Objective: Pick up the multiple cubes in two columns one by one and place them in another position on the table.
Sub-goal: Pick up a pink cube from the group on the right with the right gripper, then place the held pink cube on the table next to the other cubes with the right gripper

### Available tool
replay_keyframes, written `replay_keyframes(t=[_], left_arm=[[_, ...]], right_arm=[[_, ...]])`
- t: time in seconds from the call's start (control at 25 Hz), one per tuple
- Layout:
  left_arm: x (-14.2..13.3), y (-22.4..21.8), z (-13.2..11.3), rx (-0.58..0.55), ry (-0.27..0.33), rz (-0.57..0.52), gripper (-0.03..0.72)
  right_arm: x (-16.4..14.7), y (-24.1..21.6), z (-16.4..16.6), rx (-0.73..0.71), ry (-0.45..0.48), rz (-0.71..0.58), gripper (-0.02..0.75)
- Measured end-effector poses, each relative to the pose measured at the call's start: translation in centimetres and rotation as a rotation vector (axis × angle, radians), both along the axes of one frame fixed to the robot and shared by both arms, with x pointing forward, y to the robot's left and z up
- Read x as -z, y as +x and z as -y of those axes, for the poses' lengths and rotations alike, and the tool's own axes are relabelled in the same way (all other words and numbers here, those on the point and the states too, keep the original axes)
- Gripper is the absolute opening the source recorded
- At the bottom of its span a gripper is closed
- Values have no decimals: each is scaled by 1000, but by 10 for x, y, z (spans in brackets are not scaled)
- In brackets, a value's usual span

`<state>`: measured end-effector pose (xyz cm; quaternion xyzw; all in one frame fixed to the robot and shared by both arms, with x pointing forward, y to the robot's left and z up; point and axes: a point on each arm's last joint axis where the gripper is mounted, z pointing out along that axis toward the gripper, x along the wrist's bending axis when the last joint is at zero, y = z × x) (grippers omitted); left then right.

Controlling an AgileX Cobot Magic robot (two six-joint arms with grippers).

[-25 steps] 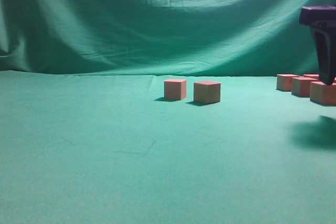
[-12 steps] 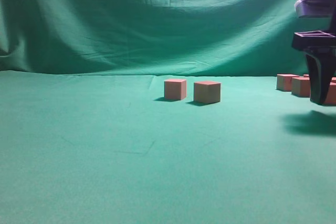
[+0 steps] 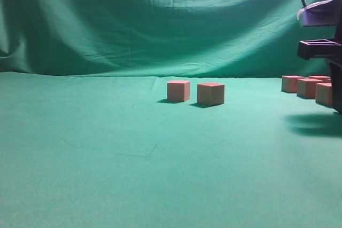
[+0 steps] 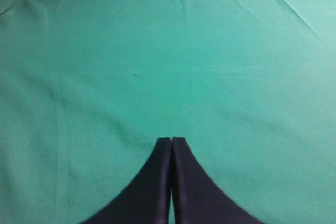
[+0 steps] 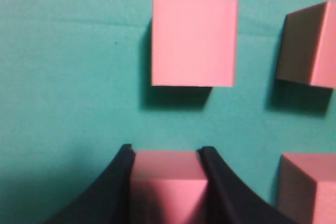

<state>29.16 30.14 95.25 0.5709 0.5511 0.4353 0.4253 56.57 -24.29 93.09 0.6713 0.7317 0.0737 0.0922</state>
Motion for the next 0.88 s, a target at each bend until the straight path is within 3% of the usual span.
replay_keyframes(t=[0.28,0.48,0.64,0.88], left_arm=[[0,0,0,0,0,0,0],[0,0,0,0,0,0,0],[0,0,0,0,0,0,0],[0,0,0,0,0,0,0]], right_arm=[[-43,19,-7,-70,12,-50,265],[-104,36,-30,-211,212,0,265],[-143,37,-64,-380,283,75,265],[-174,14,-151,-651,241,138,265]])
